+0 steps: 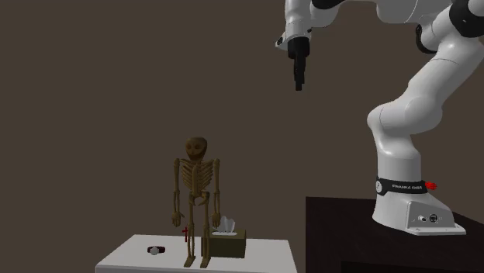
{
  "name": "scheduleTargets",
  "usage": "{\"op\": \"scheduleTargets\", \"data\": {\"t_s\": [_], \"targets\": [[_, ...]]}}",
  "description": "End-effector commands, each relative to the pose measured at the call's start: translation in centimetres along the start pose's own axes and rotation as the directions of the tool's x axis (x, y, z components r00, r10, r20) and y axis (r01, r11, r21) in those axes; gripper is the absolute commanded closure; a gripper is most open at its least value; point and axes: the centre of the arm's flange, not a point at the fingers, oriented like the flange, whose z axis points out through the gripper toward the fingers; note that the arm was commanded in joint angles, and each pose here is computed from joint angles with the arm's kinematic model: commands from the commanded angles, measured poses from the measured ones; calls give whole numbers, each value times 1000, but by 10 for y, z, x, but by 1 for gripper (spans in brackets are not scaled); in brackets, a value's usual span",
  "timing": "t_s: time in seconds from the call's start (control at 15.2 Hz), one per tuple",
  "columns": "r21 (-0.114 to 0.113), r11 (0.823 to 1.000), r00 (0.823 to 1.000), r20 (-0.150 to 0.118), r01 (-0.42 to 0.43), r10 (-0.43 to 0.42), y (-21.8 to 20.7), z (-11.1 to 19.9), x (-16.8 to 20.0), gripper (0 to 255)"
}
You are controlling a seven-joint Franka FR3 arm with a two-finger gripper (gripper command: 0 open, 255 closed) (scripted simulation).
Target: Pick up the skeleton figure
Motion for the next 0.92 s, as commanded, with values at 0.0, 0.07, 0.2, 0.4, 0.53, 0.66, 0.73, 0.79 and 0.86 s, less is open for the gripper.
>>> {"op": "scheduleTargets", "data": {"t_s": [0.0, 0.07, 0.2, 0.4, 0.53, 0.66, 0.73, 0.79, 0.86], "targets": [[0, 1000, 1000, 0, 0, 0, 0, 0, 0, 0], [4, 1000, 1000, 2, -3, 3, 2, 8, 11, 0], [12, 1000, 1000, 5, -10, 10, 5, 23, 33, 0], [25, 999, 1000, 9, -20, 20, 10, 46, 66, 0], [33, 999, 1000, 13, -27, 27, 13, 62, 87, 0], [41, 999, 999, 16, -34, 33, 16, 77, 109, 0], [45, 998, 999, 17, -38, 37, 18, 85, 120, 0], [50, 998, 999, 19, -41, 40, 19, 93, 130, 0], [54, 998, 999, 21, -44, 43, 21, 101, 141, 0]]}}
